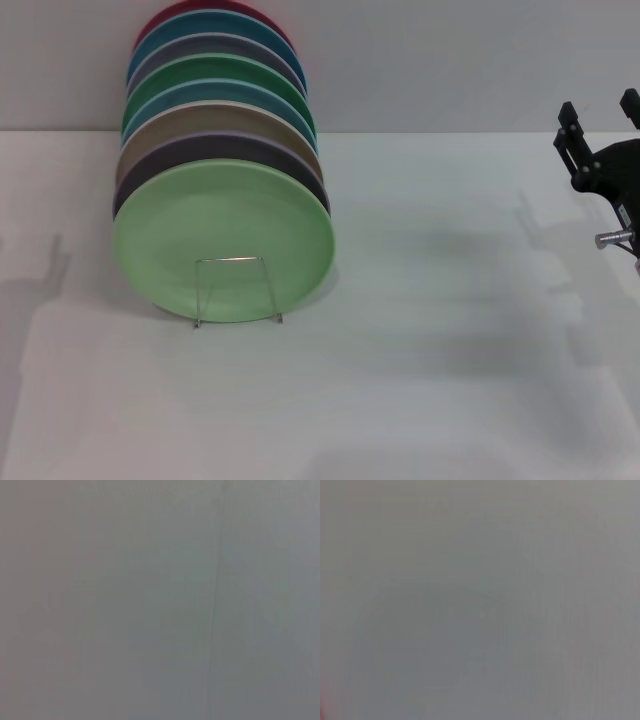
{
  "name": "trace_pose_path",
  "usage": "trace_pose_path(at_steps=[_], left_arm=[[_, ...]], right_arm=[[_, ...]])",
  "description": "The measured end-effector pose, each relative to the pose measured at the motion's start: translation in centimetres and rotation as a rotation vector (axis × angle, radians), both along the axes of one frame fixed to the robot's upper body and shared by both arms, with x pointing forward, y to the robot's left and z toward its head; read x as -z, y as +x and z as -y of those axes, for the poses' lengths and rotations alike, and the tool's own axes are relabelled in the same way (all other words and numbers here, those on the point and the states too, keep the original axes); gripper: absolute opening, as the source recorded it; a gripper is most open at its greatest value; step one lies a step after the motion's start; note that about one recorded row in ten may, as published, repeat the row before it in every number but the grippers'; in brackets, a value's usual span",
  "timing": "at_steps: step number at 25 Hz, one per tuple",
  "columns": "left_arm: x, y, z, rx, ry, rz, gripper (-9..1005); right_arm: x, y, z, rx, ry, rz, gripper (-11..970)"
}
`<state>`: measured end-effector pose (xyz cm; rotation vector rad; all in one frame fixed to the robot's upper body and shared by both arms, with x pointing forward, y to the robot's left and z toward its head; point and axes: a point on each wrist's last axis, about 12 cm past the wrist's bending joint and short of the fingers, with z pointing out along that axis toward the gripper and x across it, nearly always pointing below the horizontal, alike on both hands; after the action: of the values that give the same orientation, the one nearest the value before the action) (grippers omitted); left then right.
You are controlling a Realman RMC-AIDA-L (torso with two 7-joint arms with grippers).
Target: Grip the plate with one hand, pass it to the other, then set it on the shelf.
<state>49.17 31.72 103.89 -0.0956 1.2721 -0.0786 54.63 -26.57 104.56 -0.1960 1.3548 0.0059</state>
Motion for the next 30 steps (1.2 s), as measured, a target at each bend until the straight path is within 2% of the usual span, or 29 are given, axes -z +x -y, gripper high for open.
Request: trace_pose_path(at_steps=[30], left_arm=[[0.2, -0.1, 0.3, 0.006, -0.007, -0.008, 755]], right_arm=[[-0.8, 1.4, -0.1, -0.012, -0.035, 0.018, 683]])
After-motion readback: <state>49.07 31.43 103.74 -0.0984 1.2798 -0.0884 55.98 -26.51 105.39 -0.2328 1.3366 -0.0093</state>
